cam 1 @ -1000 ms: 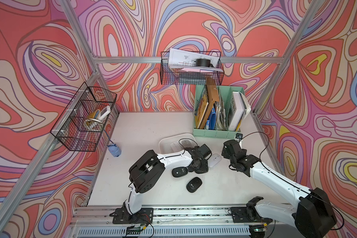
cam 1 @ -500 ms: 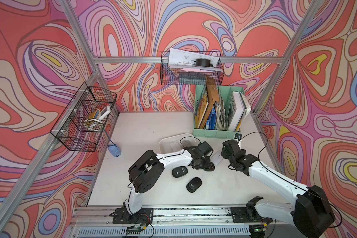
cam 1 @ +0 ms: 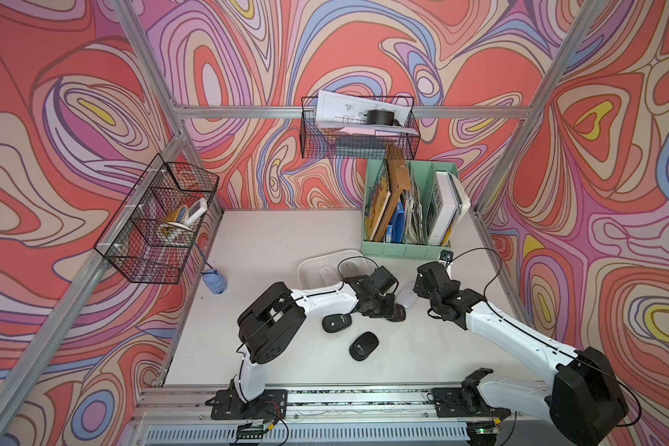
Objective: Put the mouse in the storage box
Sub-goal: Pick up the mouse from the center of the board, then place the mouse in the storage box.
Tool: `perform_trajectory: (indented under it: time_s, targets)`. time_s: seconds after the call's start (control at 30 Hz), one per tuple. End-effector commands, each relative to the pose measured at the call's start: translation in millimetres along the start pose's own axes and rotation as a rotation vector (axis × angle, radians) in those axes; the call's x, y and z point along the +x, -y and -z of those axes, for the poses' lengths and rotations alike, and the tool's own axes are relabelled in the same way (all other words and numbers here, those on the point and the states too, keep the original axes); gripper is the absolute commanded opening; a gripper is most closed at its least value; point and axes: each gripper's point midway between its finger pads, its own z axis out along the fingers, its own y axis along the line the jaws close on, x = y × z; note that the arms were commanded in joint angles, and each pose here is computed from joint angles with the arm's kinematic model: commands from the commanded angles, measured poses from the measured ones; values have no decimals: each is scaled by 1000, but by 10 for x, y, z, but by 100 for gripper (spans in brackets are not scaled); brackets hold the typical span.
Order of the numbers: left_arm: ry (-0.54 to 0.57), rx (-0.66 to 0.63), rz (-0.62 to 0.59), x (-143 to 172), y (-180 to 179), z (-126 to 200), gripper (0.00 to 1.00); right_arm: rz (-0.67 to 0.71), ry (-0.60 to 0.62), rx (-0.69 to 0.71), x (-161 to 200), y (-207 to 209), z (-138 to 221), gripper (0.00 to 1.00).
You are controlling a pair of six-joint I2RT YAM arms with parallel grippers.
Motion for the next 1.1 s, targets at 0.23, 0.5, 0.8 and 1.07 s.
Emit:
perform_trajectory:
  time_s: [0.23, 0.5, 0.8, 1.07]
  targets:
    - [122, -167, -174, -97, -128, 497, 14, -22, 3, -1, -55, 3, 35, 78]
    - [246, -285, -254, -154, -342, 1196, 9, -37, -16, -36, -27, -54, 42, 77]
    - [380, -677, -390, -266, -972, 2196, 10, -26, -43, -84, 7, -194, 12, 75]
    - [333, -867, -390, -516, -1349, 2317, 10, -31, -52, -106, -16, -275, 18, 75]
